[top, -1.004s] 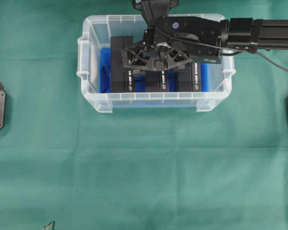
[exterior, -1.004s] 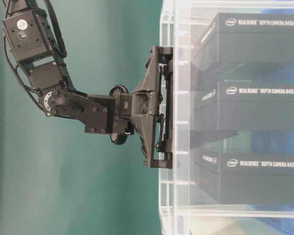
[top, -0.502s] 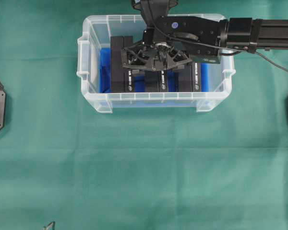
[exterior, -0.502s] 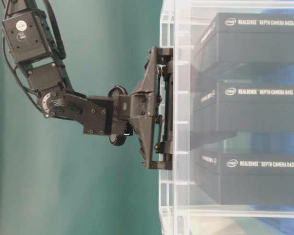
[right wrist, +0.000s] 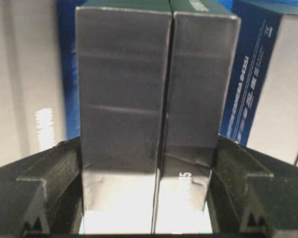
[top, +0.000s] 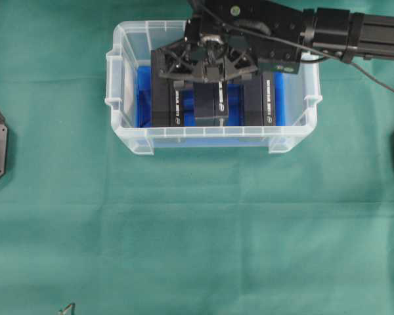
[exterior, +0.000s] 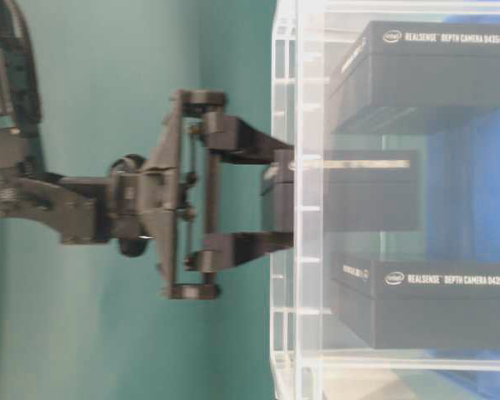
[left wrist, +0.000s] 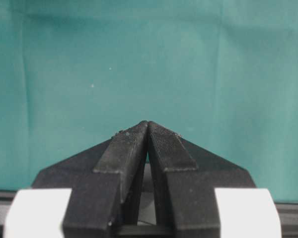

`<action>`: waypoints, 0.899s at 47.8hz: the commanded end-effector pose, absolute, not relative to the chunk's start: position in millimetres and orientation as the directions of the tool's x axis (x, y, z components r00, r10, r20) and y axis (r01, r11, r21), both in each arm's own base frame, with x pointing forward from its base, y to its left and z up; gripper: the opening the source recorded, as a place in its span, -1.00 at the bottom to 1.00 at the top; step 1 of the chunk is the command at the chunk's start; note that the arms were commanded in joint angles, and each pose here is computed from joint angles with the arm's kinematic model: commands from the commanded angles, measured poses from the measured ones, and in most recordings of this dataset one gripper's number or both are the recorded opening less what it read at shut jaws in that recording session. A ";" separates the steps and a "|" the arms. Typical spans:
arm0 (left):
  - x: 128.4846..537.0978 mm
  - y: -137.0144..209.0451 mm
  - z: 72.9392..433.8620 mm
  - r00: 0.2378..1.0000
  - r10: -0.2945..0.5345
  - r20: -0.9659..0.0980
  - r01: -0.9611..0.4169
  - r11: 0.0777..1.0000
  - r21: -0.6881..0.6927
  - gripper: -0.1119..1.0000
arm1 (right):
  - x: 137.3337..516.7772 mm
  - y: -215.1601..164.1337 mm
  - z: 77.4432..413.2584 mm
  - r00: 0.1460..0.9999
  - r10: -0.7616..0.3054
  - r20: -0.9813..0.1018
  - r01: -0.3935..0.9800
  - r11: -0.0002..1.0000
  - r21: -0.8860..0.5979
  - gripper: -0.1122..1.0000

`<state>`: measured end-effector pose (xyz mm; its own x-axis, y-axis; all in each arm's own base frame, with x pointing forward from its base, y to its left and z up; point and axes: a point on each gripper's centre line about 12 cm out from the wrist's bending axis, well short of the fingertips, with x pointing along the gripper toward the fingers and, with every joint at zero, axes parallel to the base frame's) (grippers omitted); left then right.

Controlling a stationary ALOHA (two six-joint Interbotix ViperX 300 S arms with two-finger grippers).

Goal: Take the box out of the case with the right arm.
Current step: 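Lift the middle box straight up out of the case with right gripper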

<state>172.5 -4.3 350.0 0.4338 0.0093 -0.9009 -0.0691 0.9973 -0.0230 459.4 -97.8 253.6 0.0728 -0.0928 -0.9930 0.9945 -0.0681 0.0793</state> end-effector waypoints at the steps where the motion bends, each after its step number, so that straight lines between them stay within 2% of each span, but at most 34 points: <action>1: 174.4 -4.7 358.6 0.459 0.008 -0.889 -0.064 0.998 -0.024 -0.77 | 451.4 -98.3 307.9 0.164 -0.122 -0.979 0.982 -0.073 0.174 0.37; 22: 174.0 -4.7 358.9 0.460 0.008 -0.888 -0.066 0.998 -0.025 -0.77 | 434.4 -98.7 377.1 0.160 -0.164 -0.973 0.980 -0.095 0.177 0.37; 43: 173.7 -5.2 359.1 0.461 0.007 -0.887 -0.063 0.998 -0.025 -0.77 | 431.9 -96.8 385.0 0.158 -0.168 -0.973 0.980 -0.095 0.175 0.37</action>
<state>172.1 -4.5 350.2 0.4352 0.0086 -0.9003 -0.0676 0.9974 -0.0232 444.5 -99.1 351.3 0.0807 -0.1476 -0.9858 0.9908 -0.0957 0.0954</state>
